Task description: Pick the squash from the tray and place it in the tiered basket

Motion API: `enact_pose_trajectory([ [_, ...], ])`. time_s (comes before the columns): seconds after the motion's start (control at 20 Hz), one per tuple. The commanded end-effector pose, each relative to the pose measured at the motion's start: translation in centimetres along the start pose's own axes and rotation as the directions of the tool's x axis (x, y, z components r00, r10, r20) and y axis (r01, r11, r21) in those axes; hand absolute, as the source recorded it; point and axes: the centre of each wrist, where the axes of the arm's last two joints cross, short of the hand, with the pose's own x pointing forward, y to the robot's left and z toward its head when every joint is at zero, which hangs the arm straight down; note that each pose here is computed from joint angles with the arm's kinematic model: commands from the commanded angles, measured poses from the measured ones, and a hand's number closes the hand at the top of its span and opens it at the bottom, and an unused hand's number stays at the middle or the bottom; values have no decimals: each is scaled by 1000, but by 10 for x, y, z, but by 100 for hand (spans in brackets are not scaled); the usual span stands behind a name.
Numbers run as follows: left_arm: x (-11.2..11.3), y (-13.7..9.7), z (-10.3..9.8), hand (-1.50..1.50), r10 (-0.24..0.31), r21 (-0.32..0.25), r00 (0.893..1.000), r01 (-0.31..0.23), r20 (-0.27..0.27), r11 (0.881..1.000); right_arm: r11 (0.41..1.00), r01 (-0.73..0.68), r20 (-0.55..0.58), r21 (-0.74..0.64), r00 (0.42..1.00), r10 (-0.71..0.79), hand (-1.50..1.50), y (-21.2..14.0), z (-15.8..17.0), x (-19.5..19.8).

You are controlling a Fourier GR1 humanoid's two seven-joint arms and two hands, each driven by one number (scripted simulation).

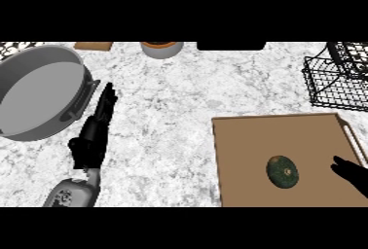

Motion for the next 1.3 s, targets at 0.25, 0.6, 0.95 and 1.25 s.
enact_pose_trajectory([
  [0.25, -16, 1, -1, 0, 4, 9, 1000, -4, -9, 1000, 988, -147, -81, -42, 986, 144, -150, 11, 2, 15],
  [0.6, -12, -1, 21, 0, 12, 16, 1000, -12, -9, 1000, 978, -211, -117, -3, 971, 209, -150, 13, -6, 5],
  [0.95, -4, 4, -2, 0, 10, -5, 1000, -10, 2, 1000, 948, -317, -38, -30, 948, 316, -150, 20, -23, 7],
  [1.25, -7, 0, 6, 0, 7, -3, 1000, -7, -7, 1000, 942, -329, -122, -72, 940, 319, -150, 27, -33, -17],
])
